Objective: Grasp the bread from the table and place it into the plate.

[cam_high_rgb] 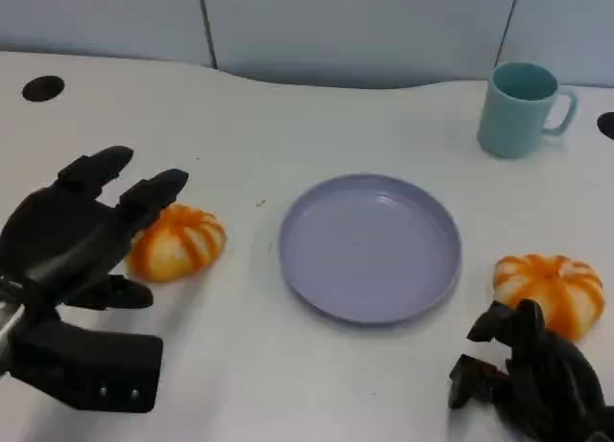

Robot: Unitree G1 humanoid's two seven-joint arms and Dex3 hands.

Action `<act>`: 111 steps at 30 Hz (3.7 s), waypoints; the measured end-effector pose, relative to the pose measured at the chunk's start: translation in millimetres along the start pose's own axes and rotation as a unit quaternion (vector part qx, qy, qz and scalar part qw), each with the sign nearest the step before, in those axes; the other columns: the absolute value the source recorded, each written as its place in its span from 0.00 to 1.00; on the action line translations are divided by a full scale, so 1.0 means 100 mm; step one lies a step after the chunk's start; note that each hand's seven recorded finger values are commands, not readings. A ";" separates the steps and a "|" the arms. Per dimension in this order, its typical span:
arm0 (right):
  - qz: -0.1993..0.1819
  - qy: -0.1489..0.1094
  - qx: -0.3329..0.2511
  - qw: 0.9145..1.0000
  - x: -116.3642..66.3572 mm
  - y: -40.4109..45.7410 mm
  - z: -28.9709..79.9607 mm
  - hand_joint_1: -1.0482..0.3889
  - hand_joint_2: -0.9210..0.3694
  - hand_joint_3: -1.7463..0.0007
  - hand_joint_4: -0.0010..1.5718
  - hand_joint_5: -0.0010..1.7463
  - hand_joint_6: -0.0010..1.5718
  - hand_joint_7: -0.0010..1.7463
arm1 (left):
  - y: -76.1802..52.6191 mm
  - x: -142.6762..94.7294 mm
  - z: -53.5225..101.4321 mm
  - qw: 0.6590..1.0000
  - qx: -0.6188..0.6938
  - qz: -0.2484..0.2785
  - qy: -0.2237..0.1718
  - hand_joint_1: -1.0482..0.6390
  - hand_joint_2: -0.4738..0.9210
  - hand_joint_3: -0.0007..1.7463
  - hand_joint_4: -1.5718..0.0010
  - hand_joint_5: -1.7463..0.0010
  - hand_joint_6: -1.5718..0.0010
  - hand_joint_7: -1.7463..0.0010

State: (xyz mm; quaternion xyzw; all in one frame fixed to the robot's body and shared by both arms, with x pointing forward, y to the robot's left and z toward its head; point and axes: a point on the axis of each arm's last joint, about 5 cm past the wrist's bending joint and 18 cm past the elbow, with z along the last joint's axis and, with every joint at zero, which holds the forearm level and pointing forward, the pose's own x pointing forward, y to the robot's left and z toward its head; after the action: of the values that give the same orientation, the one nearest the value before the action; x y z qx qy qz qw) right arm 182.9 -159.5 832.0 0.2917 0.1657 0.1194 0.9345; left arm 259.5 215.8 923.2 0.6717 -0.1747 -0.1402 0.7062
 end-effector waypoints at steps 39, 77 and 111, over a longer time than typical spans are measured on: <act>0.002 -0.003 0.001 1.000 -0.07 -0.015 -0.01 0.44 0.00 0.70 0.76 0.75 0.65 0.69 | -0.35 0.74 0.19 0.968 0.029 -0.243 0.059 0.21 0.91 0.00 0.94 0.97 0.93 0.99; -0.014 -0.002 0.004 1.000 -0.21 -0.045 -0.02 0.44 0.00 0.67 0.74 0.74 0.63 0.71 | -0.60 0.63 0.34 0.991 -0.004 -0.108 0.079 0.43 0.85 0.49 0.50 0.00 0.64 0.11; 0.001 -0.004 0.005 1.000 -0.11 -0.033 0.00 0.43 0.00 0.71 0.74 0.76 0.65 0.68 | 0.04 1.17 0.80 0.968 -0.154 0.138 -0.140 0.50 0.76 0.58 0.44 0.00 0.56 0.01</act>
State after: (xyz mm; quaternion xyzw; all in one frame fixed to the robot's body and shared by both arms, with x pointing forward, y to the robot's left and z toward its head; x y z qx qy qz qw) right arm 172.7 -165.6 832.5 0.2971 0.1620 0.1186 0.9335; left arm 329.6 93.4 936.9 0.4983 -0.3390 -0.1588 0.7820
